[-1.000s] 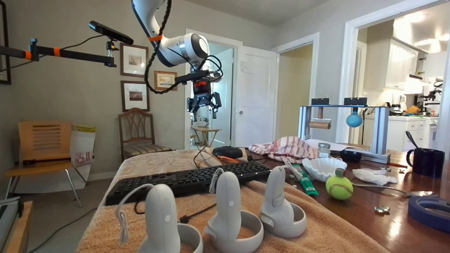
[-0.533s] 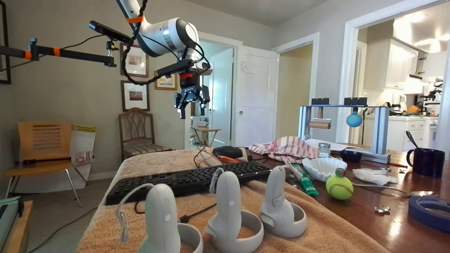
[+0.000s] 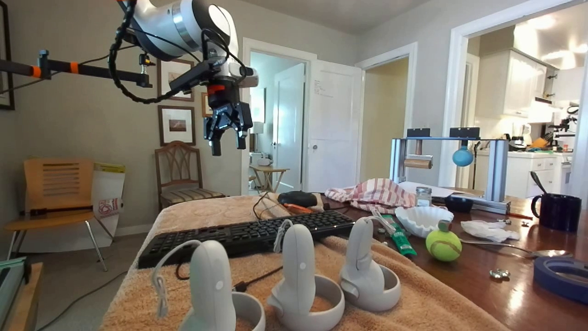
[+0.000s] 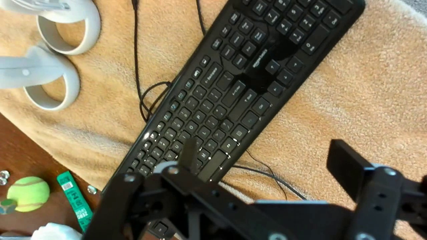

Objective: Press the button on the black object

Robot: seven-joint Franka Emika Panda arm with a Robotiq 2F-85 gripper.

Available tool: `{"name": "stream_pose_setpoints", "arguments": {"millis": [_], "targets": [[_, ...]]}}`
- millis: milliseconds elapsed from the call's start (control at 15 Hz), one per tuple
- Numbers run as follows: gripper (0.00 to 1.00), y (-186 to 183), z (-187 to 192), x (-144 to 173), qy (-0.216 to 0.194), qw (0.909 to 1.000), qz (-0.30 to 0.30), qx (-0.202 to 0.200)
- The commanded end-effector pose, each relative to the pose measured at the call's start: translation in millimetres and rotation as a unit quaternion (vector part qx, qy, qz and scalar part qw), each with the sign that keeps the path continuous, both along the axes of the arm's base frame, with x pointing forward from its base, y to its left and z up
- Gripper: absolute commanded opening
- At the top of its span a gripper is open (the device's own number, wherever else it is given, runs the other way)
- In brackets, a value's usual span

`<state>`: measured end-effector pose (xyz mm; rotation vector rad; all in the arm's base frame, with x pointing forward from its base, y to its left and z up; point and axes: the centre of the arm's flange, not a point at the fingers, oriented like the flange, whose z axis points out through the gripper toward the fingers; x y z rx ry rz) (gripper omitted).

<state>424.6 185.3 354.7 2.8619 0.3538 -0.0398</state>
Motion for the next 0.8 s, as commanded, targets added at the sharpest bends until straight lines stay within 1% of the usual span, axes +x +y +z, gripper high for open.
{"name": "stream_pose_setpoints", "arguments": {"millis": [0,67,267,733], "targets": [[1.0,-30,1,-50,-0.038,0.9988,-0.025,0.02],[1.0,-12,0,-17,-0.011,0.9999,-0.007,0.004],[1.0,-25,2,-33,-0.025,0.9995,-0.016,0.009],[1.0,-25,4,-35,-0.029,0.9993,-0.019,0.01]]}}
